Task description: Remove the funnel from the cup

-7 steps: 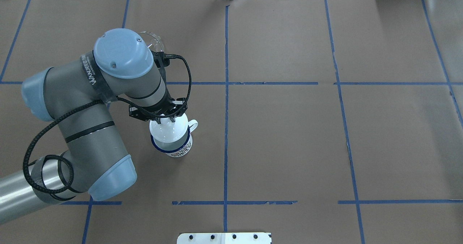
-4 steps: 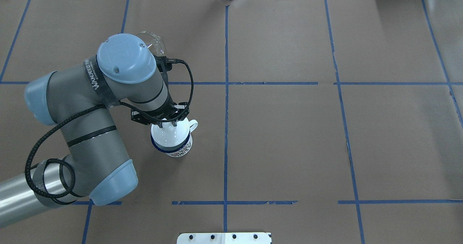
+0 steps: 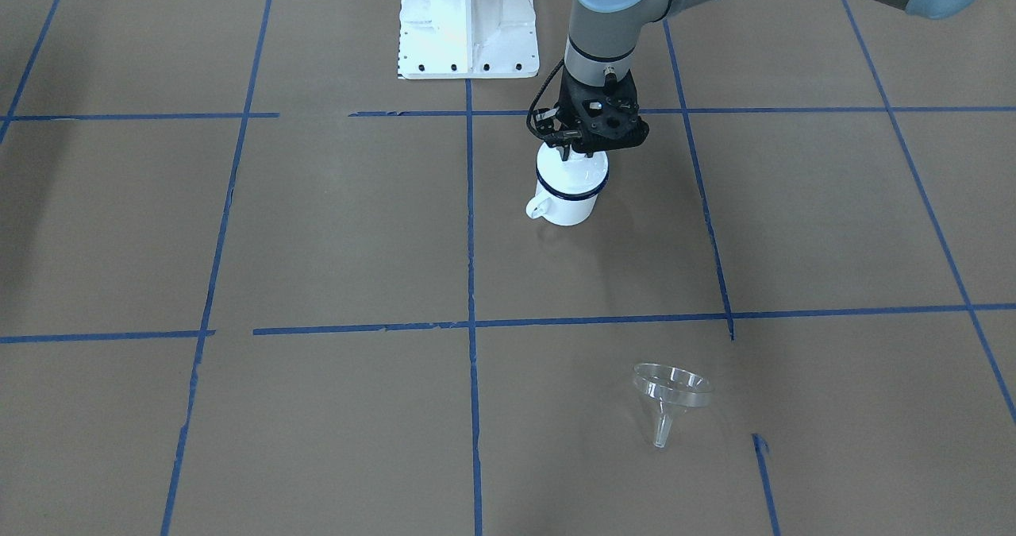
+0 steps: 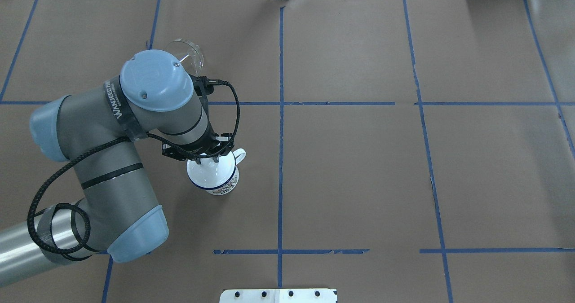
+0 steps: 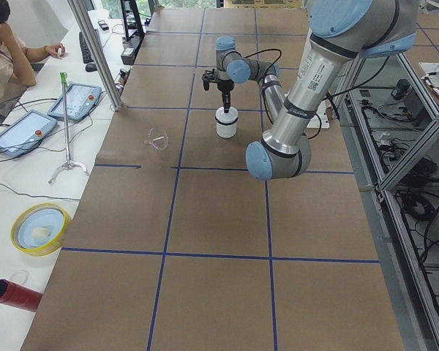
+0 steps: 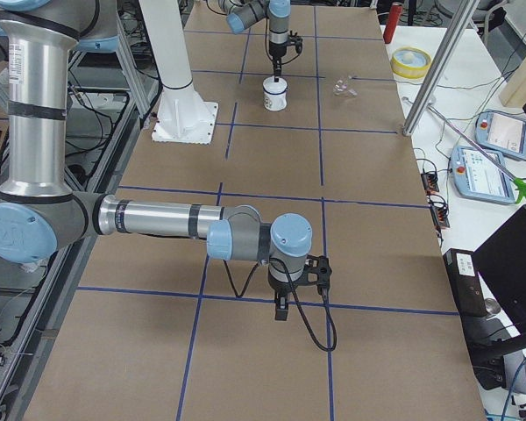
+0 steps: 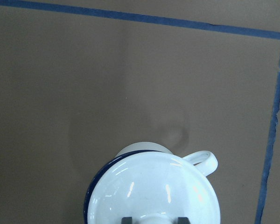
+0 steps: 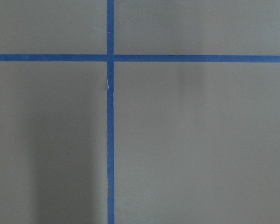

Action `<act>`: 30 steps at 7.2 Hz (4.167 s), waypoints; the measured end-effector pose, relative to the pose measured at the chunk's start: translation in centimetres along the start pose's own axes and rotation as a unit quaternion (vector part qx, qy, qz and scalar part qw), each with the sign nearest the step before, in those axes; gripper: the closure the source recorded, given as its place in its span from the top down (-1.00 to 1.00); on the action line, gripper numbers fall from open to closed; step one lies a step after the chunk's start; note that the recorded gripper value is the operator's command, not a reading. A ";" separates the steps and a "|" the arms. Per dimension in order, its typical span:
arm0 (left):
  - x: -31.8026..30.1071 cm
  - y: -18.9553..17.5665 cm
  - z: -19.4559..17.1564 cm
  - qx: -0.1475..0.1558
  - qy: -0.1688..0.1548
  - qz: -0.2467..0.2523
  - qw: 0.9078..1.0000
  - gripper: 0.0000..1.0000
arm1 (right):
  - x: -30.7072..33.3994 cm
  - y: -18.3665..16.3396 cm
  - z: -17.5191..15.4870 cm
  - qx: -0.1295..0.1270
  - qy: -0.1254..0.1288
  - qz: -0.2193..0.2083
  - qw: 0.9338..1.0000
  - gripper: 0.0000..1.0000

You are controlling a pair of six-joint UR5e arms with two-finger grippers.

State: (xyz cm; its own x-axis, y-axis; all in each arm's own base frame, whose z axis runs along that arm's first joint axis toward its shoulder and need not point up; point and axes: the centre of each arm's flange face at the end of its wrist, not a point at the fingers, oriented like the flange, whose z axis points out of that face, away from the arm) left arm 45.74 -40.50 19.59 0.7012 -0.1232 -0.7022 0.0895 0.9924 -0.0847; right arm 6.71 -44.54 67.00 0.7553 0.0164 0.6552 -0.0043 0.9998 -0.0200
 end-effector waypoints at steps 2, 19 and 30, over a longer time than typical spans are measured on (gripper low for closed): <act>-0.3 0.2 0.3 -0.001 -0.002 0.000 1.000 -1.00 | 0.0 0.0 0.0 0.000 0.000 0.000 1.000 1.00; -28.3 -12.7 -11.8 0.062 -0.008 0.178 0.982 1.00 | 0.0 0.0 0.0 0.000 0.000 0.000 1.000 1.00; -69.6 -13.5 -8.1 -0.010 -0.022 0.124 0.992 1.00 | 0.0 0.0 0.0 -0.001 0.000 0.000 1.000 1.00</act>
State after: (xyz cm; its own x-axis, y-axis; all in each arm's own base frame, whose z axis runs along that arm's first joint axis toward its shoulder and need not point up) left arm -9.99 -45.31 63.83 0.7308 0.1250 -0.6710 -0.1034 0.9920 0.0721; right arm 6.71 -44.53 67.06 0.7553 0.0172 0.6552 -0.0043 0.9998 -0.0213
